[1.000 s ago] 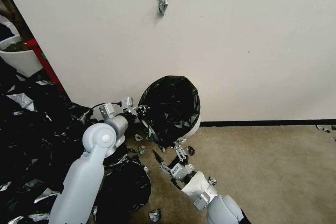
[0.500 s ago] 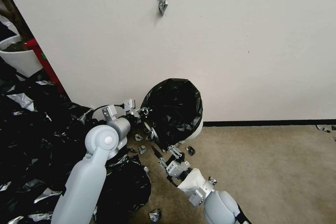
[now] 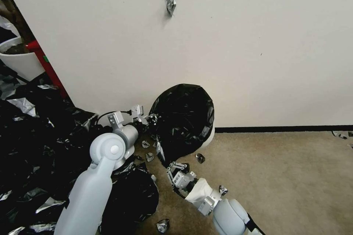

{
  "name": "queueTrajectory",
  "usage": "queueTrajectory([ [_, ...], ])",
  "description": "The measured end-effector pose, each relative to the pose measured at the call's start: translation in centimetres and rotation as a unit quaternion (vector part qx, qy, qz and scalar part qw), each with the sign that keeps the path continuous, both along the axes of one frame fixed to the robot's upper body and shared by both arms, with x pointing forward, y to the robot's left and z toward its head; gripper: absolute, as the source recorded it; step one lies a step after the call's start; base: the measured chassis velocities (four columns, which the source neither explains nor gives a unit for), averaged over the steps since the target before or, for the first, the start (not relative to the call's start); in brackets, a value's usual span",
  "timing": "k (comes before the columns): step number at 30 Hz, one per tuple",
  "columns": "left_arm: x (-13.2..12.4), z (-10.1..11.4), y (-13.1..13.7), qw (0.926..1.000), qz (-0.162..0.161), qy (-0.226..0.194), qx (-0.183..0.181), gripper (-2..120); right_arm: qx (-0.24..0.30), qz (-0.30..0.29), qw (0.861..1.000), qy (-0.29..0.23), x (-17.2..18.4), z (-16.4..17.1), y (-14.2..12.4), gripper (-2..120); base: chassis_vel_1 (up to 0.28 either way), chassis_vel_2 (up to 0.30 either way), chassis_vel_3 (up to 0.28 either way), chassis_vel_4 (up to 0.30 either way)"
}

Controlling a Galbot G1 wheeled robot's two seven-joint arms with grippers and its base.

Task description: Place a trash bag onto the trash bin.

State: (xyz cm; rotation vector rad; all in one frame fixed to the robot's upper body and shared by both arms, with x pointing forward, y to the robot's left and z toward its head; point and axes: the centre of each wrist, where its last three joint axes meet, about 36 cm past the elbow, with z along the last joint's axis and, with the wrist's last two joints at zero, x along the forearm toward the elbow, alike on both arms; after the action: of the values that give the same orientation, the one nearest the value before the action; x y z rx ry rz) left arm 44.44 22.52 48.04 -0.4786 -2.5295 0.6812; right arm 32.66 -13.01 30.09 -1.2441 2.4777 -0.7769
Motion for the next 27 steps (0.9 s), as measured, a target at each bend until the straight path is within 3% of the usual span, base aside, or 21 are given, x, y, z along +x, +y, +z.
queueTrajectory([
  [3,-0.9,0.0,-0.1,0.9999,-0.01,0.005,0.005,2,-0.09,-0.009,0.996,-0.006,2.8,-2.7,-1.7,0,0.0,0.0,0.0,0.0],
  [7,-1.7,0.0,-0.1,0.9998,-0.015,0.008,0.009,2,-0.149,-0.031,0.988,-0.008,5.0,-4.2,-4.1,0,0.0,0.0,0.0,0.0],
  [15,-1.7,-0.2,0.2,0.9998,-0.015,0.009,0.01,2,-0.19,-0.076,0.979,-0.008,6.2,-3.7,-7.5,0,0.0,0.0,0.0,0.0],
  [20,-1.0,0.0,0.3,0.9999,-0.01,0.004,0.007,2,-0.15,-0.075,0.986,0.002,5.4,-3.9,-8.1,0,0.0,0.0,0.0,0.0],
  [23,0.0,0.1,0.5,1.0,0.002,-0.007,0.003,2,-0.058,-0.033,0.997,0.028,3.4,-4.8,-7.7,17,0.0,0.0,0.0,0.0],
  [27,0.7,0.1,0.6,0.9998,0.009,-0.014,0.009,2,-0.043,-0.013,0.999,0.026,2.6,-4.6,-7.9,27,0.0,0.0,0.0,0.0],
])
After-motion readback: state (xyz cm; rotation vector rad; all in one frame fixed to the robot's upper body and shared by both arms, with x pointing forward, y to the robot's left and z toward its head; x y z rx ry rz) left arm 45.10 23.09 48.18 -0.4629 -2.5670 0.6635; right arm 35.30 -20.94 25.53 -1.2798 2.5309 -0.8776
